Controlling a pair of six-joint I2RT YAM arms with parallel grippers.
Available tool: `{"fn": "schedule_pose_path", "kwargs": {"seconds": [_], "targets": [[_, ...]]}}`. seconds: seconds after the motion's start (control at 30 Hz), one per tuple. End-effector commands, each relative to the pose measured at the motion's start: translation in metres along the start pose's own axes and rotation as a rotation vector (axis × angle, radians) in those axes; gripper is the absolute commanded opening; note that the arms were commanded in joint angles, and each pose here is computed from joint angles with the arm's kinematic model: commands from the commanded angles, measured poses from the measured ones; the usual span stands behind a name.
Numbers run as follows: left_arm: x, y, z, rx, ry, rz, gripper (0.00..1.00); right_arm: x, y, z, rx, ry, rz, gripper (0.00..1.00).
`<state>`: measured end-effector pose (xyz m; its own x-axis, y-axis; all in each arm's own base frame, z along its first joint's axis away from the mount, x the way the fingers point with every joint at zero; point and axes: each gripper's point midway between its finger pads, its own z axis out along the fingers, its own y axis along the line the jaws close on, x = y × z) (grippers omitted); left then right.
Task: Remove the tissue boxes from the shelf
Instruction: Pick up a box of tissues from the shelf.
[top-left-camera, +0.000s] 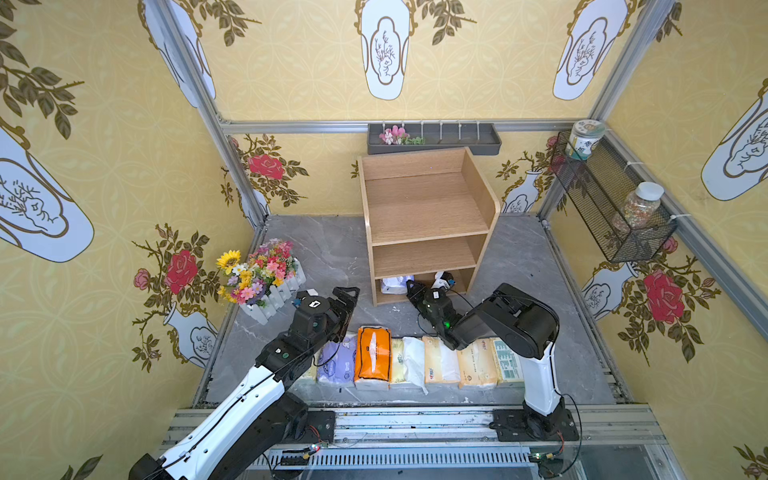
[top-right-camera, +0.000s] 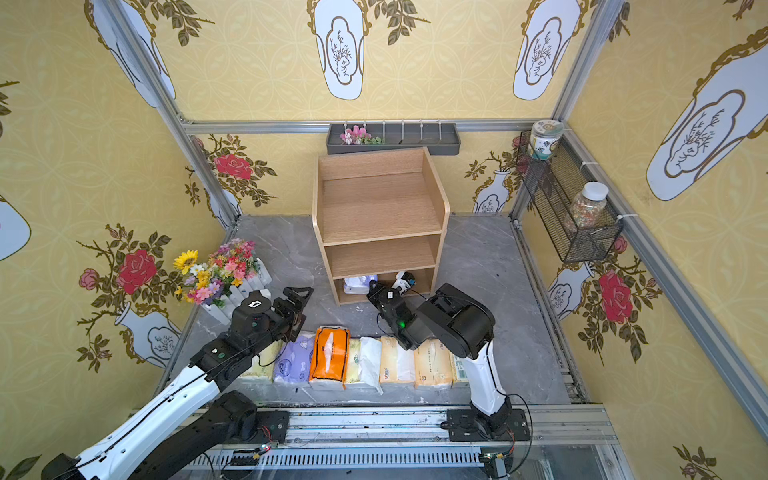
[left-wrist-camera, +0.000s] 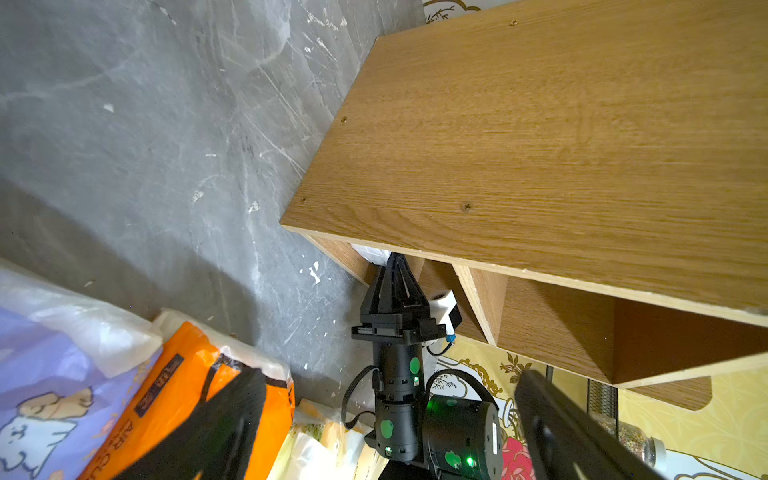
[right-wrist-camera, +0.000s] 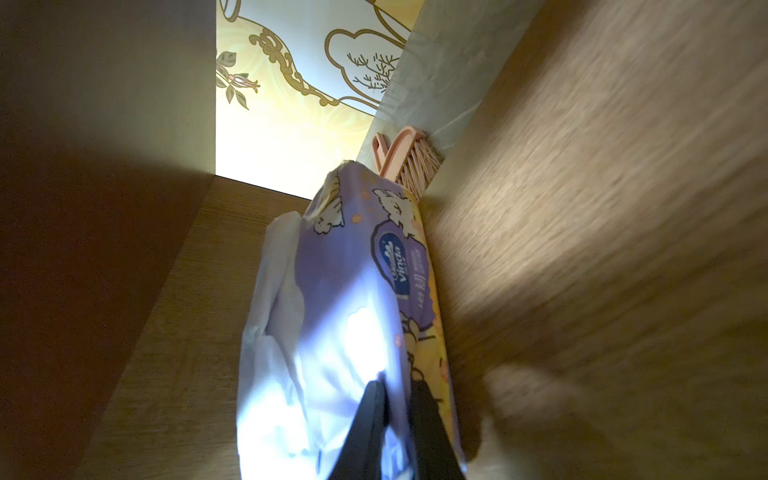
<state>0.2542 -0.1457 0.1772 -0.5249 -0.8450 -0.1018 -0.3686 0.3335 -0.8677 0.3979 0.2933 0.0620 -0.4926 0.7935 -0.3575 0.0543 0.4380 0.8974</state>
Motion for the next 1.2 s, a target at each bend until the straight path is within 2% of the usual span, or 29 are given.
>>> {"fn": "schedule_pose_path", "kwargs": {"seconds": [0.0,0.2,0.33,0.47,0.77,0.97,1.17], "targets": [[0.0,-0.001,0.0,0.008,-0.001,-0.002,1.0,-0.008,0.015,-0.006,-0.05,-0.014,0.042,0.07],[0.002,-0.008,-0.001,0.021,0.016,-0.009,1.0,-0.022,0.023,-0.027,-0.014,-0.019,0.099,0.0],[0.006,-0.01,0.002,0.042,0.04,-0.032,1.0,-0.027,0.027,-0.046,-0.009,-0.011,0.143,0.0],[0.012,-0.013,0.004,0.072,0.072,-0.067,1.0,-0.025,0.023,-0.067,0.06,0.038,0.174,0.0],[0.018,-0.02,0.006,0.098,0.112,-0.093,1.0,-0.037,0.017,-0.129,0.233,0.1,0.085,0.0],[0.023,-0.022,0.007,0.1,0.138,-0.101,1.0,-0.035,0.02,-0.162,0.251,0.178,0.049,0.0],[0.028,-0.008,0.009,0.077,0.159,-0.123,1.0,-0.039,0.036,-0.187,0.24,0.233,-0.021,0.0]]}}
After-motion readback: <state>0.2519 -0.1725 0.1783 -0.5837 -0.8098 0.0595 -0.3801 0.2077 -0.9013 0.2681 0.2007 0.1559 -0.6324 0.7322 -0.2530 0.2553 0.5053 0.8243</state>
